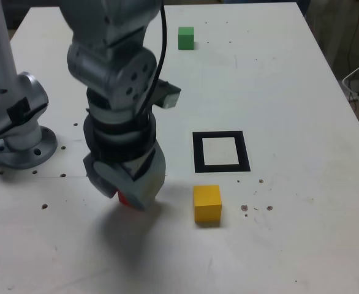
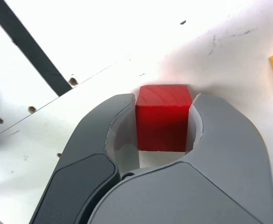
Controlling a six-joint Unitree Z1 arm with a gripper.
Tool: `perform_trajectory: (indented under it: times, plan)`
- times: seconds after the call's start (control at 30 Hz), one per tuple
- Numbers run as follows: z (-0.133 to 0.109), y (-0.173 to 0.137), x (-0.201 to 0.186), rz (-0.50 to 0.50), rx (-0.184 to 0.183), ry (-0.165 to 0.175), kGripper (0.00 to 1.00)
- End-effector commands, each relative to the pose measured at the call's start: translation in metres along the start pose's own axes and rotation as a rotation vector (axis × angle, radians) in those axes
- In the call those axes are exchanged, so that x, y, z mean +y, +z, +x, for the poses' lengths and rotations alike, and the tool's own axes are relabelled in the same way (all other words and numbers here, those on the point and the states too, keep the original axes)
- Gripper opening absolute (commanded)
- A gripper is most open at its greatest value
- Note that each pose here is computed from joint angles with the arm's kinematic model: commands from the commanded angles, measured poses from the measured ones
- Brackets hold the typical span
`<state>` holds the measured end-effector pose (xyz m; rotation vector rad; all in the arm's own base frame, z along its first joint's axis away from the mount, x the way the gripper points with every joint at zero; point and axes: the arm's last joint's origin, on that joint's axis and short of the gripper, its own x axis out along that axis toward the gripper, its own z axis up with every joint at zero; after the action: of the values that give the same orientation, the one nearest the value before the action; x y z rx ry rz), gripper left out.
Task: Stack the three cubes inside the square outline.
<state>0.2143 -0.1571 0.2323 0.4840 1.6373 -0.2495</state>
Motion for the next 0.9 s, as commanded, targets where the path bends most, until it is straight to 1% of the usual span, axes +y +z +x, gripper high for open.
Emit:
perform_trajectory:
  times: [0.0, 0.2, 0.3, 0.43, 0.53, 0.7, 0.87]
  plan:
    - [-0.009, -0.001, 0.005, -0.005, -0.009, -0.002, 0.19]
    - [-0.031, 0.002, 0.024, -0.016, -0.012, -0.019, 0.19]
    - [-0.042, 0.005, 0.036, -0.032, -0.015, -0.032, 0.19]
    - [-0.053, 0.012, 0.054, -0.071, -0.026, -0.059, 0.19]
    - [-0.059, 0.017, 0.068, -0.114, -0.041, -0.074, 0.19]
    - [-0.063, 0.027, 0.09, -0.19, -0.063, -0.085, 0.19]
    - [-0.055, 0.039, 0.112, -0.274, -0.062, -0.092, 0.19]
